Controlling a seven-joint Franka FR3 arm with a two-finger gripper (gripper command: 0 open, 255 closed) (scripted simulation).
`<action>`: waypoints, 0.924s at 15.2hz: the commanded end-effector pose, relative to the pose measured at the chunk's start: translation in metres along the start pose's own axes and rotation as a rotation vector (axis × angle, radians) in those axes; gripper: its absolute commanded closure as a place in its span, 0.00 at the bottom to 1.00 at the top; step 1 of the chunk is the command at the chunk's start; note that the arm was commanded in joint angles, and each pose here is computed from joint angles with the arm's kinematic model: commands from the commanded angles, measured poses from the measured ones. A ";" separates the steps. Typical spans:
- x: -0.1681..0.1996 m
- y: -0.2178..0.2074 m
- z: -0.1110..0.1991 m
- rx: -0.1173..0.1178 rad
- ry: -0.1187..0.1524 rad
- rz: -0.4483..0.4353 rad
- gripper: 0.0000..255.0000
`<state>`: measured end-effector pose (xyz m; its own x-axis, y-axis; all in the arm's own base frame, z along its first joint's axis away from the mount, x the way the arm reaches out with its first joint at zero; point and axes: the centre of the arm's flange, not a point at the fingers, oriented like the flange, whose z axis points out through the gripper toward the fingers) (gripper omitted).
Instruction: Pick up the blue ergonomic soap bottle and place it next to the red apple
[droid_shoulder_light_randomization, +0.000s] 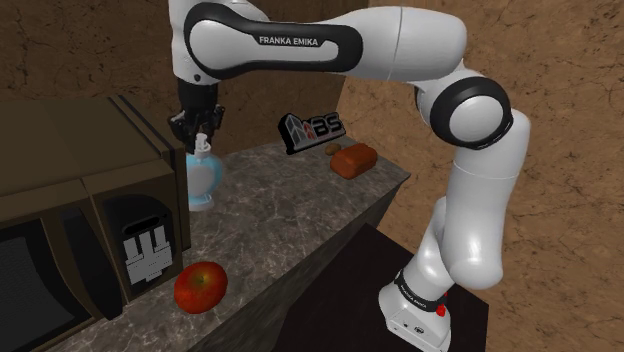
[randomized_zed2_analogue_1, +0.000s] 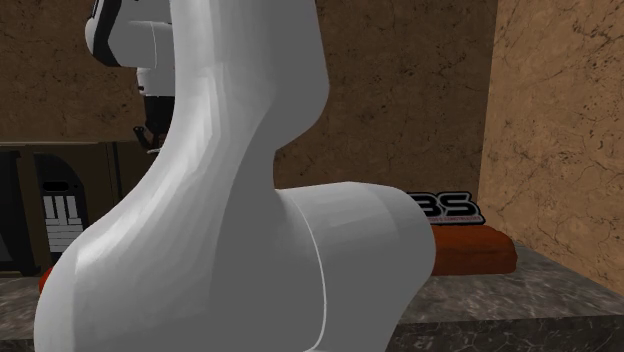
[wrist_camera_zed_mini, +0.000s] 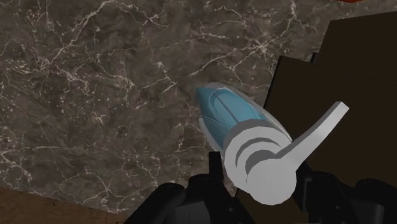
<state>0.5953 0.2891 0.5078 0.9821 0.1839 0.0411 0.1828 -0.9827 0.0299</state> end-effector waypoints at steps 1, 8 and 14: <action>0.001 -0.010 0.039 -0.007 -0.045 -0.012 1.00; 0.000 -0.011 0.075 -0.007 -0.045 -0.012 1.00; 0.000 -0.011 0.079 -0.007 -0.045 -0.012 1.00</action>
<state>0.5995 0.2875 0.4812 0.9833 0.1695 0.0660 0.1677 -0.9853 0.0316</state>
